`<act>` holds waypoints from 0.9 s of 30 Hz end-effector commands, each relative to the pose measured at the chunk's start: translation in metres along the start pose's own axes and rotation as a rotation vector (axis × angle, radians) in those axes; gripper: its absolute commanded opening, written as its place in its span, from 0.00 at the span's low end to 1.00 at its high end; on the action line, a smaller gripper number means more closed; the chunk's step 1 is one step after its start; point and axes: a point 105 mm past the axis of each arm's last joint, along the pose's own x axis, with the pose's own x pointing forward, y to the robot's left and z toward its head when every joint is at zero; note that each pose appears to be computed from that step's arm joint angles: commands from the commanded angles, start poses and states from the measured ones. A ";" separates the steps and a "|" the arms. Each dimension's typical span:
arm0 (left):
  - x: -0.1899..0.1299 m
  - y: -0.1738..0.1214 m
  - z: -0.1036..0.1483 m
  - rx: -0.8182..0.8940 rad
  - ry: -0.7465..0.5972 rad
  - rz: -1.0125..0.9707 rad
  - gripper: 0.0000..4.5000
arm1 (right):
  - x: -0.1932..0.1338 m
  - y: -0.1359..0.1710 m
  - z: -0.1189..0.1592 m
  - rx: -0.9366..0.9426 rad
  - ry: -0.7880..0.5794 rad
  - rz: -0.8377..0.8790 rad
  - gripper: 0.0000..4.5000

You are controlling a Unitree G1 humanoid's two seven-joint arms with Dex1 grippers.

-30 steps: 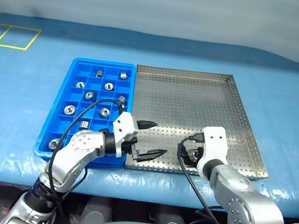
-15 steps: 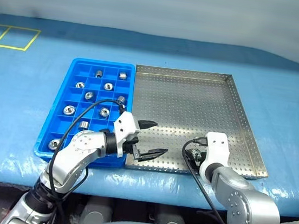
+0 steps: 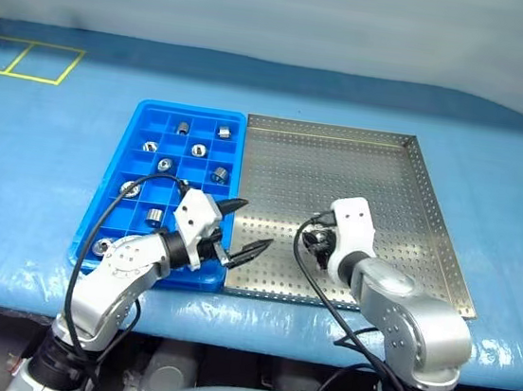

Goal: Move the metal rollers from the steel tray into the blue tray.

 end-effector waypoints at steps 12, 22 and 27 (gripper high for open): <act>-0.077 0.046 0.022 0.109 -0.074 0.385 1.00 | -0.001 0.093 0.061 -0.272 -0.244 0.419 0.39; -0.095 0.044 0.018 0.074 -0.061 0.461 1.00 | 0.006 0.131 0.039 -0.264 -0.184 0.573 0.39; -0.098 0.044 0.018 0.074 -0.054 0.464 1.00 | 0.011 0.140 0.024 -0.235 -0.135 0.618 0.39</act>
